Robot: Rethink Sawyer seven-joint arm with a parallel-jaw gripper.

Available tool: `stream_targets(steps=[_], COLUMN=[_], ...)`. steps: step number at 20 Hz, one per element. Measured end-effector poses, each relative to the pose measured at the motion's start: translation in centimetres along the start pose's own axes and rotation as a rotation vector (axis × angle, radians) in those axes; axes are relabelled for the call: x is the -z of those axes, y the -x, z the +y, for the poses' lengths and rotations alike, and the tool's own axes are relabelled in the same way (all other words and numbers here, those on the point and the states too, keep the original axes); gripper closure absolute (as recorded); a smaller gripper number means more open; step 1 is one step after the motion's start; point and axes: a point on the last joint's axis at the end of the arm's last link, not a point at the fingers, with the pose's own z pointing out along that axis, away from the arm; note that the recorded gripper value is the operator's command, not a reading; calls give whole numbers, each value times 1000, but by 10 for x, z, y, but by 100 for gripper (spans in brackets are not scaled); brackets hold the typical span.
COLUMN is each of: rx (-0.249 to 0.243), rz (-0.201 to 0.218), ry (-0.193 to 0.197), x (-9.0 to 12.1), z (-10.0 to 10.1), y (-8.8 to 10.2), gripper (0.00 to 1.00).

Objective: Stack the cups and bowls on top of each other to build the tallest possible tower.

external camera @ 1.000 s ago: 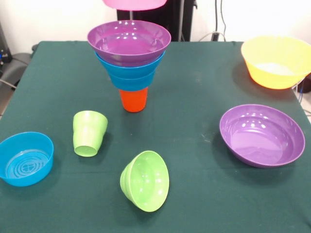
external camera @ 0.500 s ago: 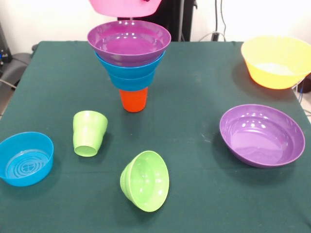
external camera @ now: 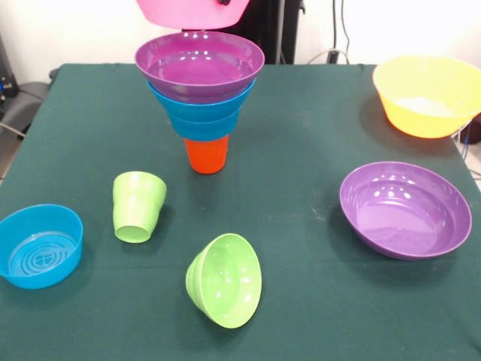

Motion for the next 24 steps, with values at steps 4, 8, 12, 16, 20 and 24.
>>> stream_targets(steps=[4, 8, 12, 16, 20, 24], rx=[3, 7, 15, 22, 24, 28], rz=[-12, -22, -27, -26, -22, -20], ry=[14, 18, 13, 5, -1, -8], x=[-2, -6, -16, -25, -30, -36], z=[3, 6, 9, 10, 11, 12], y=[0, 0, -2, -5, -7, -8], gripper=[100, 100, 100, 100, 100, 100])
